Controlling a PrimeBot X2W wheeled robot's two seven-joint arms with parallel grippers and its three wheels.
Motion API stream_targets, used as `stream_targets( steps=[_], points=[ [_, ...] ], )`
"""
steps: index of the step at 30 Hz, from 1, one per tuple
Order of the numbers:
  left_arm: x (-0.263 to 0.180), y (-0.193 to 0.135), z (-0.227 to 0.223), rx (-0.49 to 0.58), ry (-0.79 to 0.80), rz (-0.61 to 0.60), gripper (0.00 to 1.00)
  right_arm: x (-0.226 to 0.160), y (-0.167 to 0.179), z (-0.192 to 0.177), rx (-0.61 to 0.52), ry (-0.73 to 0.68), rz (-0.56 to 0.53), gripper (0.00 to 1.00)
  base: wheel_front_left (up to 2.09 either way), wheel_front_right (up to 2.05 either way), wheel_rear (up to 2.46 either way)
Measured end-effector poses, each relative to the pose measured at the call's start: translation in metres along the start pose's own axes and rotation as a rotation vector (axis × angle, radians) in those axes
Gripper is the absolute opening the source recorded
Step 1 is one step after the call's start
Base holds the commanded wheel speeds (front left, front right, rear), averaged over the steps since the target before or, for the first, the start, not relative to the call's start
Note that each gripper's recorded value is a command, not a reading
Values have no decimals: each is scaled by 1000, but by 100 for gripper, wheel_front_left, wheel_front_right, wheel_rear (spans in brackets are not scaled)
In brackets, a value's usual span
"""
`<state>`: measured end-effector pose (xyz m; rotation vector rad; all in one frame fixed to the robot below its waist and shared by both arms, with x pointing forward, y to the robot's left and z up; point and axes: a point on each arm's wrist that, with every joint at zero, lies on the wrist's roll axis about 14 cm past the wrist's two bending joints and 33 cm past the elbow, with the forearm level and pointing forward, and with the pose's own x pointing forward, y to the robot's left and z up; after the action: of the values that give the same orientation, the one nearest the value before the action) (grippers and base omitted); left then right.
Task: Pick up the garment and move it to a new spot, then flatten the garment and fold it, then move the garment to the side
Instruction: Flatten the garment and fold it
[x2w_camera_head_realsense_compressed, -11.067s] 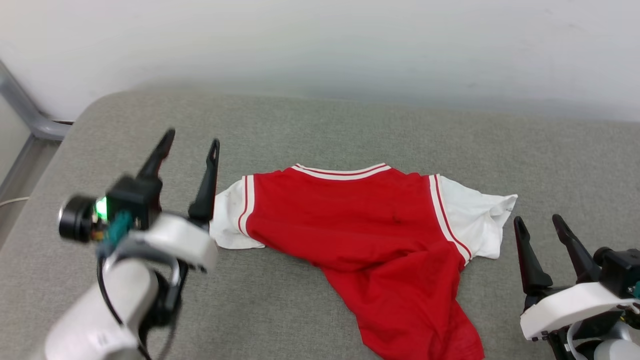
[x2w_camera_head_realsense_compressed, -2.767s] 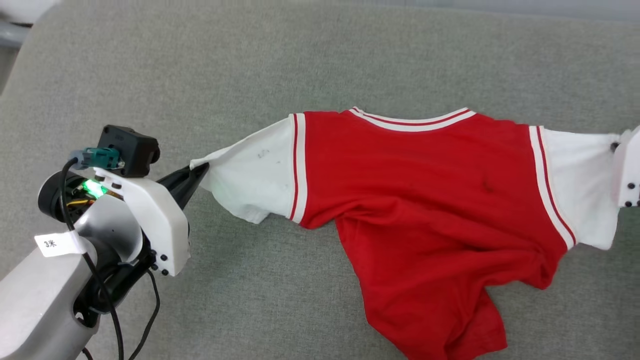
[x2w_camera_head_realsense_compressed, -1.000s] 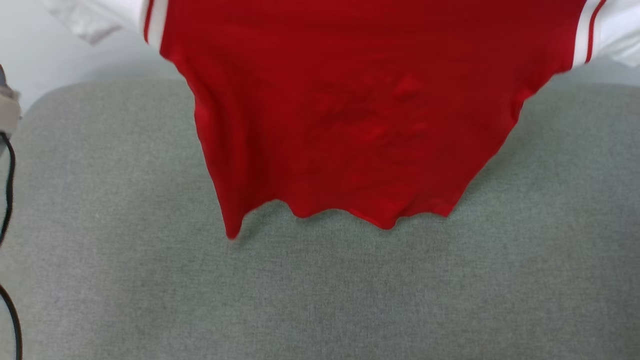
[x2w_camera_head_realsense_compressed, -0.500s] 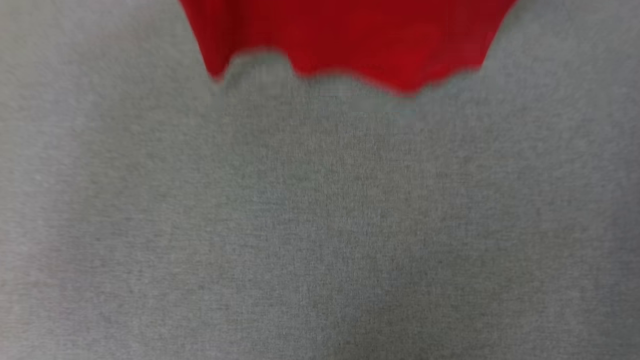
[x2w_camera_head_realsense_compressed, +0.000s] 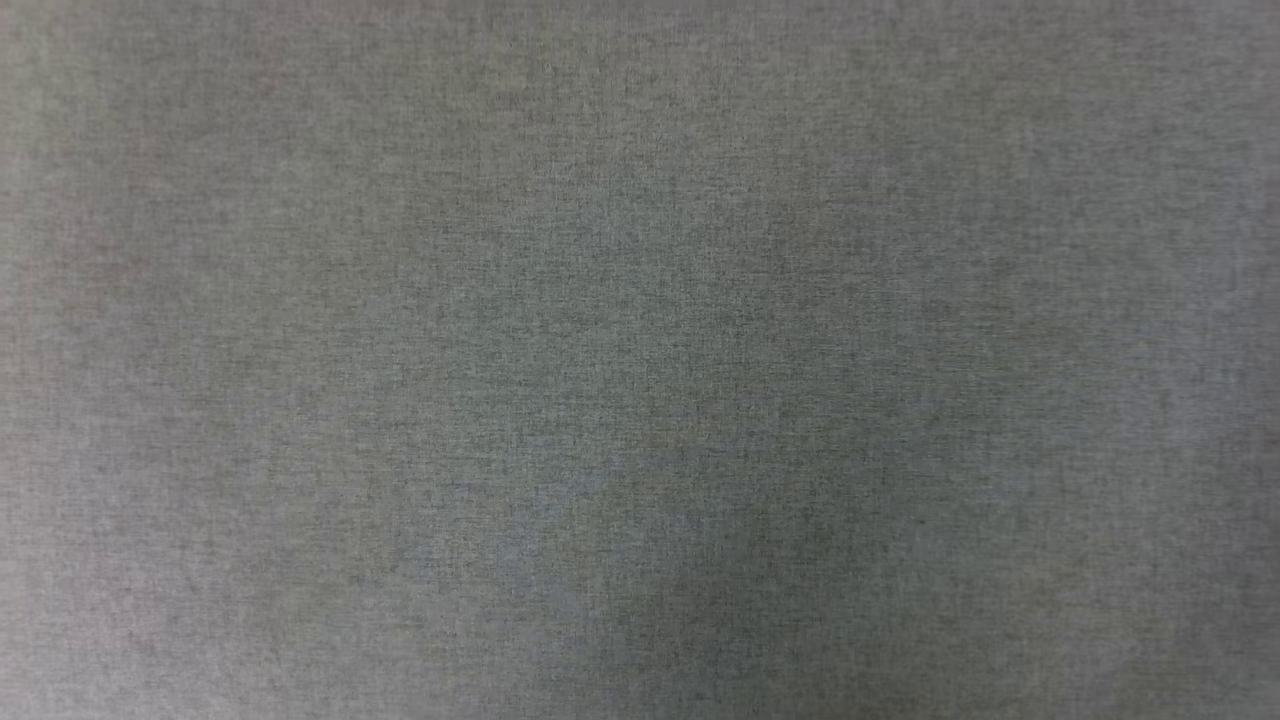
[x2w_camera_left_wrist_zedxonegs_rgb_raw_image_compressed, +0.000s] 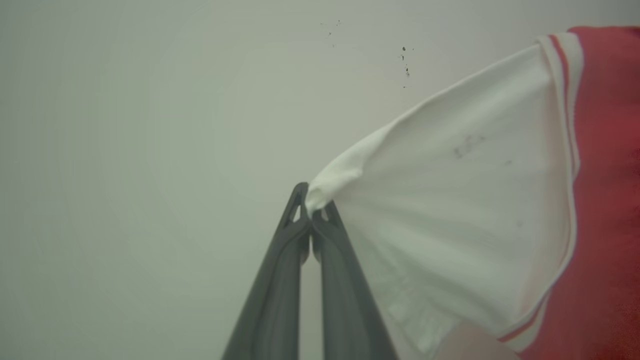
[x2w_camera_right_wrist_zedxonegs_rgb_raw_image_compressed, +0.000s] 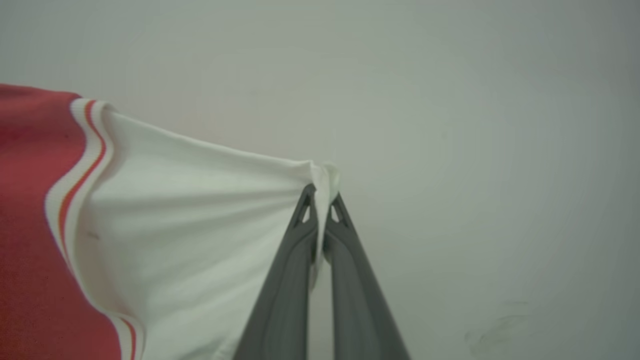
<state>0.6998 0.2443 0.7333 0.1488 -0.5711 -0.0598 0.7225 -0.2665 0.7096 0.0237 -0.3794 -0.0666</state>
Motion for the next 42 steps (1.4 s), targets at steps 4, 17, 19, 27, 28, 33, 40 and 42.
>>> stream_targets(
  steps=[4,17,19,27,28,33,40,42],
  points=[
    [-4,-11,-27,-37,50,-9,0,0,6,-29,25,37,5,0,0,0,0],
    [-80,-43,-82,-137,231,-56,0,-63,8,-115,78,245,21,0,0,0,0],
    [-99,-47,-87,-159,264,-57,0,-82,6,-126,93,286,21,0,0,0,0],
    [-200,-58,-108,-202,466,-71,0,-179,-4,-160,132,475,27,0,0,0,0],
    [-212,-57,-109,-204,487,-68,0,-190,-2,-160,135,491,36,0,0,0,0],
    [-278,-58,-114,-230,615,-51,0,-247,1,-161,144,572,81,0,0,0,0],
    [-361,-69,-118,-240,786,-66,0,-318,1,-159,62,709,194,0,0,0,0],
    [-377,-71,-115,-230,815,-80,0,-334,-1,-158,23,750,228,0,0,0,0]
  ],
)
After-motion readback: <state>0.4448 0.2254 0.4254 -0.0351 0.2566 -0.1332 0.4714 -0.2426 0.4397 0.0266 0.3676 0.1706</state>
